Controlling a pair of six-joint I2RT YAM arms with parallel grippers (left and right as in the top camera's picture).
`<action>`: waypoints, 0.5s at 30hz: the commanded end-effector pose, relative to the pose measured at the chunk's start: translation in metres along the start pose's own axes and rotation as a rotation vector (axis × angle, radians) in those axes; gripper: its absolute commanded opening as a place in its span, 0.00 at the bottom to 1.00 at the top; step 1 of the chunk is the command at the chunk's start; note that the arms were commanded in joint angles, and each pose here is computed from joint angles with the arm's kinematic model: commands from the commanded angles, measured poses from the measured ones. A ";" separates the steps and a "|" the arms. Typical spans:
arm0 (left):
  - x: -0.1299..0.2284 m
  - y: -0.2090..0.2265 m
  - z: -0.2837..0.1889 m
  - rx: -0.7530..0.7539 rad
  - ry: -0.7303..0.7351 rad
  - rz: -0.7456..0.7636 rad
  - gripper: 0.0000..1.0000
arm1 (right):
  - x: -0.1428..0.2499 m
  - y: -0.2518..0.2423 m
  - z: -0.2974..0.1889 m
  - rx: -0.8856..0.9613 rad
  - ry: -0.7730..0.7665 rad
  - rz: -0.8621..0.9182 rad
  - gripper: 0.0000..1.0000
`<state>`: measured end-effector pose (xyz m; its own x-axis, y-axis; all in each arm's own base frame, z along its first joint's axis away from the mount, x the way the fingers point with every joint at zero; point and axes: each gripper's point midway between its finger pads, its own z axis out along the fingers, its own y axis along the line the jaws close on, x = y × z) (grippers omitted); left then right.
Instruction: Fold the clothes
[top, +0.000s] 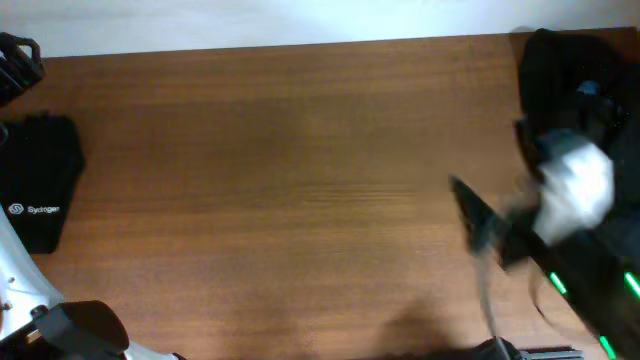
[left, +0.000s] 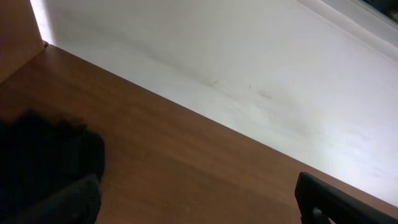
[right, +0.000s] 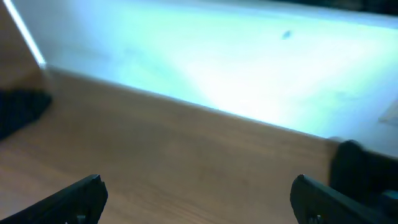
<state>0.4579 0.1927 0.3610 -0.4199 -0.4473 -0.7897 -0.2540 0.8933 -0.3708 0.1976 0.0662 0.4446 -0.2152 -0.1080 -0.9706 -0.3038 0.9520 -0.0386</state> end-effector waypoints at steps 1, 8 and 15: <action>0.004 0.002 0.005 0.005 0.015 -0.019 0.99 | 0.020 -0.016 -0.030 0.073 -0.076 0.021 0.99; 0.004 0.002 0.005 0.005 0.015 -0.019 0.99 | 0.082 -0.032 -0.078 0.194 -0.243 0.053 0.99; 0.004 0.002 0.005 0.005 0.015 -0.019 0.99 | 0.126 -0.037 -0.040 0.242 -0.280 0.059 0.99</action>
<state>0.4579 0.1927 0.3609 -0.4202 -0.4478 -0.7893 -0.2540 0.8930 -0.3714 0.1307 0.0035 0.3537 0.0611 0.0012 -0.9981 -0.0674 0.9977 -0.0029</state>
